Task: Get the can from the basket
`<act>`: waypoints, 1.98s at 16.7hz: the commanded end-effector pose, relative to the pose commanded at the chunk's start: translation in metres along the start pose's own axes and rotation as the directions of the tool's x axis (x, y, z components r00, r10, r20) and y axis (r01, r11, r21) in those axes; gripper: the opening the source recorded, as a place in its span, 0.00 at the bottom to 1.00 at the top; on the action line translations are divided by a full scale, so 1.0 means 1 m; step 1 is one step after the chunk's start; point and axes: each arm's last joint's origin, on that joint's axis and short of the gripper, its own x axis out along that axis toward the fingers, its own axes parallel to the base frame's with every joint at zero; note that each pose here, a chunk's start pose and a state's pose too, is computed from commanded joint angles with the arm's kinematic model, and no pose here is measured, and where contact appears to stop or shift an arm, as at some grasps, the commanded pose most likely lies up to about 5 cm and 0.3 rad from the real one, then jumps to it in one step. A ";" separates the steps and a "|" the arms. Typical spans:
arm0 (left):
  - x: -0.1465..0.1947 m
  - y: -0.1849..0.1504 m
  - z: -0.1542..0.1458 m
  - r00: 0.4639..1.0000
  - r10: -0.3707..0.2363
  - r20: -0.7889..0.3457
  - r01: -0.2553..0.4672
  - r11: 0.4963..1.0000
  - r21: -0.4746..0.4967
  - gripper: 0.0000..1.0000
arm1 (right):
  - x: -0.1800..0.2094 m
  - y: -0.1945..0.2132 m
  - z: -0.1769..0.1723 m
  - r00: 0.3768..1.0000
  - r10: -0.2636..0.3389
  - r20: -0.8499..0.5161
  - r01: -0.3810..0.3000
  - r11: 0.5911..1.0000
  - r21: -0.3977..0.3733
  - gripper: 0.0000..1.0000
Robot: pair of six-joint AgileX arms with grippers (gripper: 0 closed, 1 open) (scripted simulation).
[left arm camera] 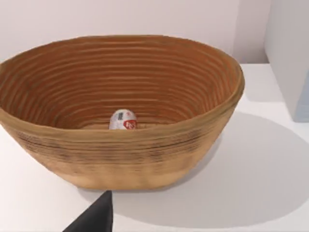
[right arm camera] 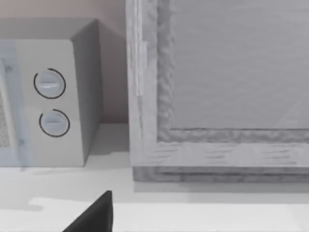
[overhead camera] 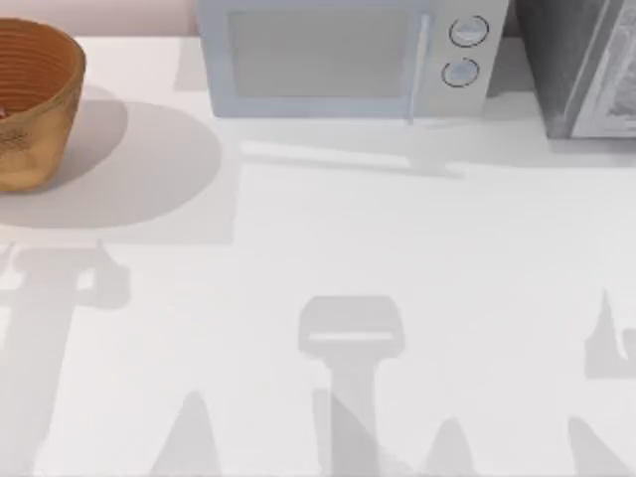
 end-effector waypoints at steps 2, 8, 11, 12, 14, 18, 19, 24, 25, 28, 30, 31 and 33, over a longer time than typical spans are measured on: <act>0.018 0.005 0.034 0.994 0.000 -0.106 0.000 1.000 0.007 1.00 | 0.000 0.000 0.000 1.000 0.000 0.000 0.000 1.000 0.000 1.00; 0.123 0.027 0.108 0.899 -0.012 -0.437 0.018 1.000 0.010 1.00 | 0.000 0.000 0.000 1.000 0.000 0.000 0.000 1.000 0.000 1.00; 0.191 0.042 0.116 0.812 -0.026 -0.583 0.031 1.000 -0.002 1.00 | 0.000 0.000 0.000 1.000 0.000 0.000 0.000 1.000 0.000 1.00; 0.213 0.047 0.114 0.780 -0.032 -0.625 0.035 0.999 -0.008 1.00 | 0.000 0.000 0.000 1.000 0.000 0.000 0.000 1.000 0.000 1.00; 0.255 0.058 0.104 0.714 -0.045 -0.699 0.042 0.999 -0.021 1.00 | 0.000 0.000 0.000 1.000 0.000 0.000 0.000 1.000 0.000 1.00; 0.319 0.074 0.070 0.591 -0.071 -0.803 0.052 0.997 -0.049 1.00 | 0.000 0.000 0.000 1.000 0.000 0.000 0.000 1.000 0.000 1.00; 0.330 0.078 0.061 0.566 -0.077 -0.821 0.054 0.997 -0.056 1.00 | 0.000 0.000 0.000 1.000 0.000 0.000 0.000 1.000 0.000 1.00; 0.356 0.085 0.035 0.499 -0.092 -0.862 0.057 0.996 -0.073 1.00 | 0.000 0.000 0.000 1.000 0.000 0.000 0.000 1.000 0.000 1.00; 0.356 0.085 0.035 0.499 -0.092 -0.862 0.057 0.996 -0.073 1.00 | 0.000 0.000 0.000 1.000 0.000 0.000 0.000 1.000 0.000 1.00; 0.356 0.085 0.035 0.499 -0.092 -0.862 0.057 0.996 -0.073 1.00 | 0.000 0.000 0.000 1.000 0.000 0.000 0.000 1.000 0.000 1.00; 0.358 0.083 0.033 0.496 -0.093 -0.864 0.061 0.996 -0.072 1.00 | 0.000 0.000 0.000 1.000 0.000 0.000 0.000 1.000 0.000 1.00; 0.361 0.083 0.028 0.492 -0.093 -0.865 0.058 0.996 -0.074 1.00 | 0.000 0.000 0.000 1.000 0.000 0.000 0.000 1.000 0.000 1.00; 0.369 0.082 0.014 0.497 -0.092 -0.863 0.057 0.996 -0.074 1.00 | 0.000 0.000 0.000 1.000 0.000 0.000 0.000 1.000 0.000 1.00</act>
